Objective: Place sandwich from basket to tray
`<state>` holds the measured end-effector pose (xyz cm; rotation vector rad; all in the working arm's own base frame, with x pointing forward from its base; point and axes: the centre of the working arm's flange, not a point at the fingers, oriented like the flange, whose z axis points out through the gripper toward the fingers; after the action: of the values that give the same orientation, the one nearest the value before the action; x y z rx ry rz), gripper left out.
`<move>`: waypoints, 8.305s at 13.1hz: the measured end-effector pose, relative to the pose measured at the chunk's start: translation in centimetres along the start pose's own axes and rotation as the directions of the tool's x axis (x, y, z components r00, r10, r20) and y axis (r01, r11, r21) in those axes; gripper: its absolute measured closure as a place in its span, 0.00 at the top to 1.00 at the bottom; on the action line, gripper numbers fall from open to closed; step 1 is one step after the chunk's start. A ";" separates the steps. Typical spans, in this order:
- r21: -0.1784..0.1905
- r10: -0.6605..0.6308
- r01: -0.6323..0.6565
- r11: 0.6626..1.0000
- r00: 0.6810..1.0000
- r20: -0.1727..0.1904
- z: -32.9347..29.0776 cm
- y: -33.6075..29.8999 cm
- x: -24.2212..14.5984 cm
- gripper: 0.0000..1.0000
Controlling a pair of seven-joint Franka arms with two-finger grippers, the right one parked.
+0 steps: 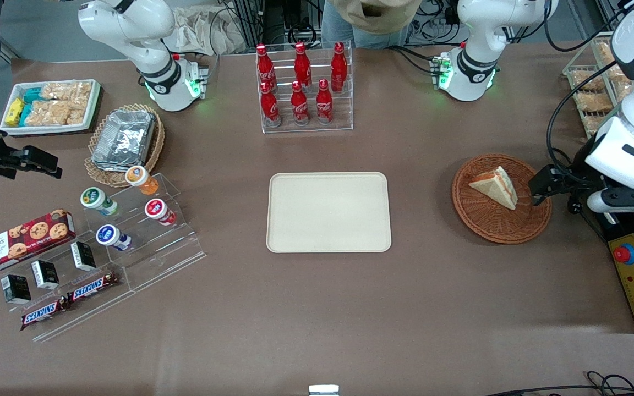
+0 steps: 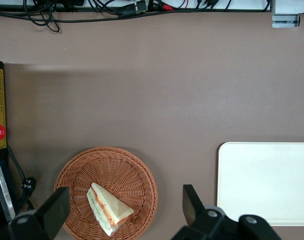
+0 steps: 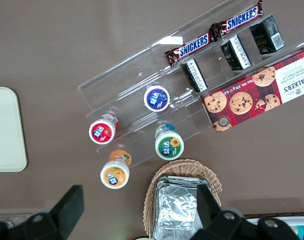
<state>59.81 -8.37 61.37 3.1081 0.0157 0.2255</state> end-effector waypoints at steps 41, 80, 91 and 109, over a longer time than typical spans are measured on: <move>0.160 -0.751 0.734 0.660 0.651 0.108 31.8 -9.8 -20.9 1.00; 0.022 0.072 -0.082 0.996 0.955 0.289 25.5 24.5 -13.0 0.26; 0.099 0.117 -0.151 0.984 0.952 0.283 39.7 28.4 -17.0 0.54; 0.014 -0.084 0.082 0.996 0.985 0.151 10.6 7.4 0.5 1.00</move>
<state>61.86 -16.06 51.15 3.1135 0.1430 -0.0135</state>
